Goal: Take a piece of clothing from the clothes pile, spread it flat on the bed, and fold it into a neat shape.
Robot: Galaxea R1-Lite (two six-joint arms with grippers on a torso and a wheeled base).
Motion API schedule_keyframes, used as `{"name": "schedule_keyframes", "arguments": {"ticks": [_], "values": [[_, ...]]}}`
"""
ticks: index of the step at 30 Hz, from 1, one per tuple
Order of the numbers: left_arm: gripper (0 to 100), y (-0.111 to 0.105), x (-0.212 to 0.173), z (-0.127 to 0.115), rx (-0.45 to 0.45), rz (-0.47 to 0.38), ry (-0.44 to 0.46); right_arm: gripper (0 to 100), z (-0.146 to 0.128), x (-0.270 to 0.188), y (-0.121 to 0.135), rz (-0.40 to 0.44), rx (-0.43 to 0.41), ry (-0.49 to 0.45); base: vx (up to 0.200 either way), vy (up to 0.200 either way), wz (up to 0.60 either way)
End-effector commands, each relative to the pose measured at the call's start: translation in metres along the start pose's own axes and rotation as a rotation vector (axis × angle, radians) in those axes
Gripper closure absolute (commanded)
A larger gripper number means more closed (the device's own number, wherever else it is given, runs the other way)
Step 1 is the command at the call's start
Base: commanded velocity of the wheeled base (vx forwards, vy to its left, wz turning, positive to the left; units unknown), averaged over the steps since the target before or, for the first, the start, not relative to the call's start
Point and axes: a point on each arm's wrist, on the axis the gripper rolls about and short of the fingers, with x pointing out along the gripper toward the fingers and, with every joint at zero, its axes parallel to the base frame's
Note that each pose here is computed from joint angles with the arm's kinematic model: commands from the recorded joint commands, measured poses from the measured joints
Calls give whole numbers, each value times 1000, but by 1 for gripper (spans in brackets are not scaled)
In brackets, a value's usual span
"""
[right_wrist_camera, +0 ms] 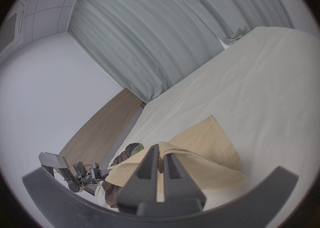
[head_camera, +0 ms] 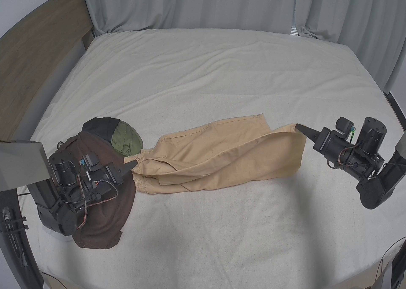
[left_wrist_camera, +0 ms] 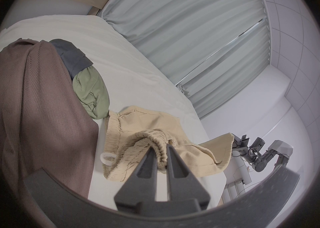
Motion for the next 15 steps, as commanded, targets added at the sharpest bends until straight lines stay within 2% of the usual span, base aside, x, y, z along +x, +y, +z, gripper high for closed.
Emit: {"name": "schedule_keyframes", "arguments": {"ticks": [1,15], "values": [[100,1,2,3,-5,-1,-11,100,7,12,-8,-5,-3,-11,0,0,0],[100,2,5,8,-13,18,-49,100,24,36,-11,-5,-2,-8,0,0,0]]}}
